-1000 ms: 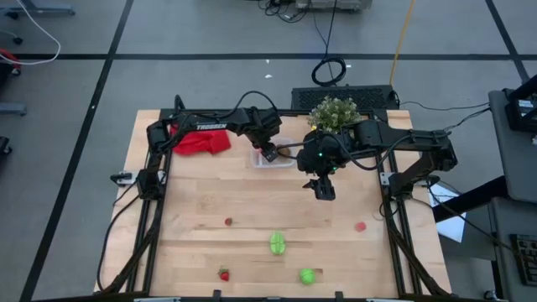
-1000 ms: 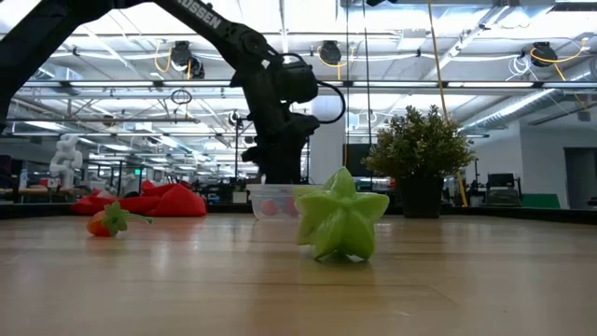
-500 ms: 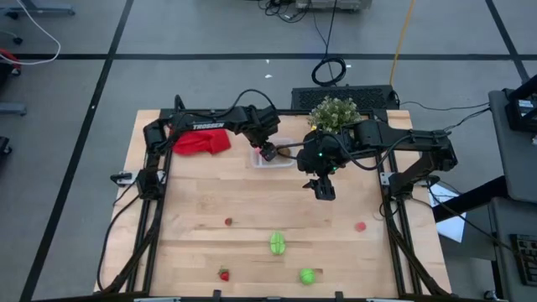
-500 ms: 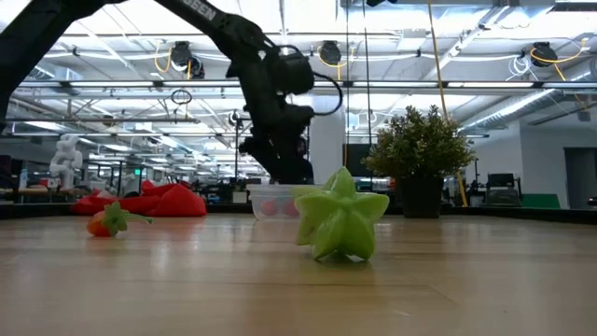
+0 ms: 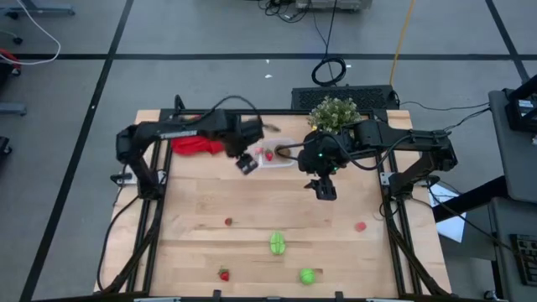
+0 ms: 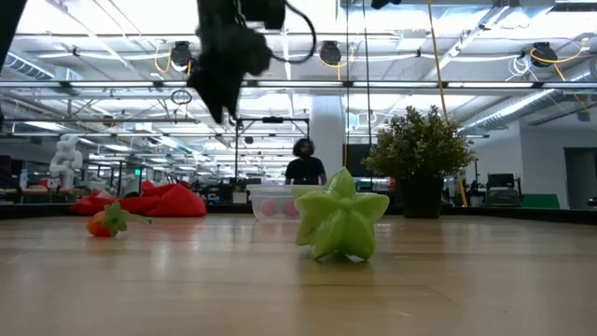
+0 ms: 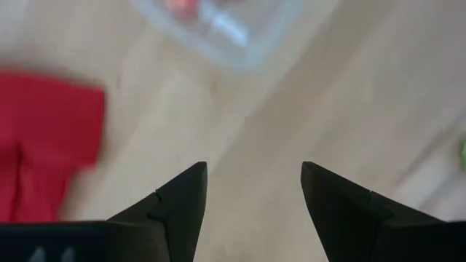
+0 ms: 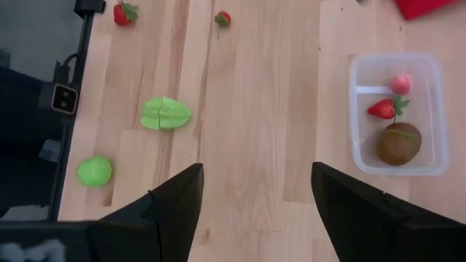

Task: Pick and placing Produce into tupperware
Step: Put the bottom strawberry into the bin

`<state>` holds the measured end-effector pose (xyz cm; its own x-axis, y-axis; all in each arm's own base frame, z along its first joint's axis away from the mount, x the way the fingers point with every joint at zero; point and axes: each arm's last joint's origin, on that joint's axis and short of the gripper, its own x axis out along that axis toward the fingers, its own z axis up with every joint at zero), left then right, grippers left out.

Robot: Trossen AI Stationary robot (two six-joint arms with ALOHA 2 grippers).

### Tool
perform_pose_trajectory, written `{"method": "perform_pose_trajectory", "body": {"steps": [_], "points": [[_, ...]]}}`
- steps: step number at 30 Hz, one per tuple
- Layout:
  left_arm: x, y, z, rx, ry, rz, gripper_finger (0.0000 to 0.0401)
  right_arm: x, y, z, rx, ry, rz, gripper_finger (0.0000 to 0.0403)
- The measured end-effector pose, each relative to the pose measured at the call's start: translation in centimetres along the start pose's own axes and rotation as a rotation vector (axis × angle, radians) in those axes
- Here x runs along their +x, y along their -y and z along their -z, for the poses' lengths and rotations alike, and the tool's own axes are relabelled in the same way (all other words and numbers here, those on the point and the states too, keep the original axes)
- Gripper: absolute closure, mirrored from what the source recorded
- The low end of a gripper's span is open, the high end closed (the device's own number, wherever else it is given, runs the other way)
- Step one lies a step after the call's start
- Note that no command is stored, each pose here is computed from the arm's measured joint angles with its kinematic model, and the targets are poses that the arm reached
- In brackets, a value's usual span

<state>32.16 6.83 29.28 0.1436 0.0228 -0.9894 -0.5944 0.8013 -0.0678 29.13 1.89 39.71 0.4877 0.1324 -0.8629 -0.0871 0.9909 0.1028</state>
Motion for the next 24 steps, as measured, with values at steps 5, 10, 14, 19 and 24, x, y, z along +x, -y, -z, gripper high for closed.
{"method": "perform_pose_trajectory", "body": {"steps": [5, 10, 14, 19, 24], "points": [[-1.1, 4.1, 3.8, 0.012, -0.047, -0.031, 0.0173, 0.0, 0.0, 0.2, 0.021, -0.017, 0.001, 0.0156], [-1.2, 7.7, 7.1, 0.012, -0.062, -0.052, 0.0174, 0.0, -0.2, 0.3, 0.071, -0.032, -0.004, 0.0156], [-1.1, 10.0, 9.4, 0.001, -0.076, -0.060, 0.0174, 0.1, -0.6, 0.3, 0.079, -0.035, -0.011, 0.0156], [-1.3, 12.2, 12.3, -0.046, -0.075, -0.055, 0.0174, 0.1, -1.3, 0.3, 0.060, -0.033, -0.024, 0.0156], [-1.4, 14.5, 14.9, -0.103, -0.053, -0.004, 0.0174, 0.2, -1.7, 0.1, 0.046, -0.012, -0.032, 0.0156]]}}
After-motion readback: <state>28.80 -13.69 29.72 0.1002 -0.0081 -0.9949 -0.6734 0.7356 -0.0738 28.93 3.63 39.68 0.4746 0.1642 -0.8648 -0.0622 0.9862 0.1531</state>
